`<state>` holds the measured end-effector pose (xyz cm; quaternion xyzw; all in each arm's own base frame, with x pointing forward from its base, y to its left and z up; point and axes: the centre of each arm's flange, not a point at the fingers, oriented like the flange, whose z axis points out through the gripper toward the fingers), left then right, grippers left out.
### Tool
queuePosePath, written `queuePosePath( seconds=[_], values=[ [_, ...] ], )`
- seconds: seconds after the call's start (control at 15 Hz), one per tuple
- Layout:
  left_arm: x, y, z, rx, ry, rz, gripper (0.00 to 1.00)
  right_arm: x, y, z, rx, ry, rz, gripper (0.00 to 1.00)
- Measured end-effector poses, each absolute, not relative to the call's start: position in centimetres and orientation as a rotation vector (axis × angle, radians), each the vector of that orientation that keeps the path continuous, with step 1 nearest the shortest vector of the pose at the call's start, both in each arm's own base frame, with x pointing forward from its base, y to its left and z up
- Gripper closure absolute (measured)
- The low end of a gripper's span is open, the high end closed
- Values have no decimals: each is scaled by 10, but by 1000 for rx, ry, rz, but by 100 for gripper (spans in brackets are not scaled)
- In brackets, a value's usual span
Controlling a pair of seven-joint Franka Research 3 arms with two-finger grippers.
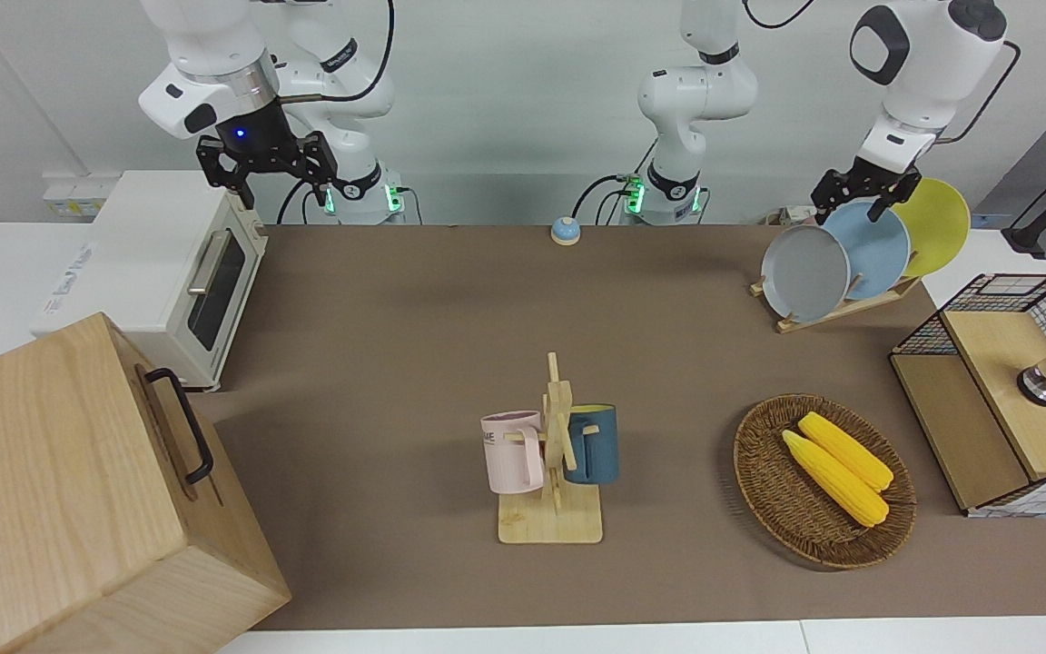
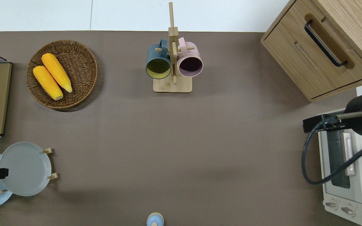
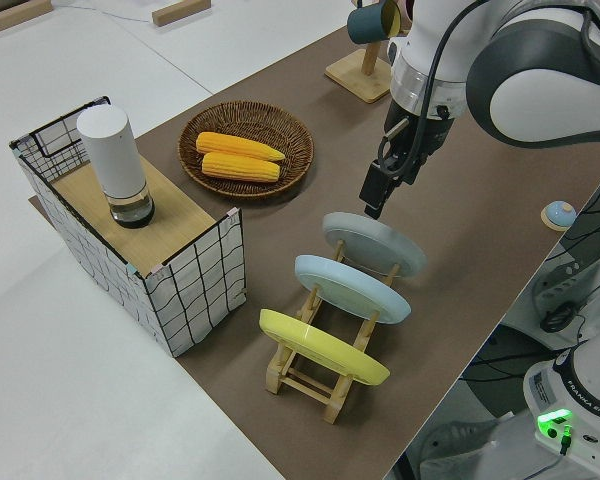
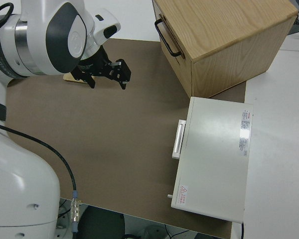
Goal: Pick gray plate from low plate rack and place it on table with left arm
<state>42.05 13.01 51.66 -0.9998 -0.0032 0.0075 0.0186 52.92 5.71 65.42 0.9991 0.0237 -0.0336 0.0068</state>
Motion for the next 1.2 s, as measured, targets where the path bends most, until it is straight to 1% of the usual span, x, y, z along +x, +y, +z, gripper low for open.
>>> queuePosePath(
  seconds=[0.4,0.73,1.07,1.2],
  values=[
    [414,131,467,-3105,-11,-17,0,529,57,654,3125,74,-105,1],
    [406,135,438,-3104,-14,-55,0,529,57,654,3125,74,-105,1],
    [403,133,429,-3107,-9,-45,0,529,57,654,3125,74,-105,1],
    [403,133,430,-3107,-9,-46,3,529,57,654,3125,74,-105,1]
  ],
)
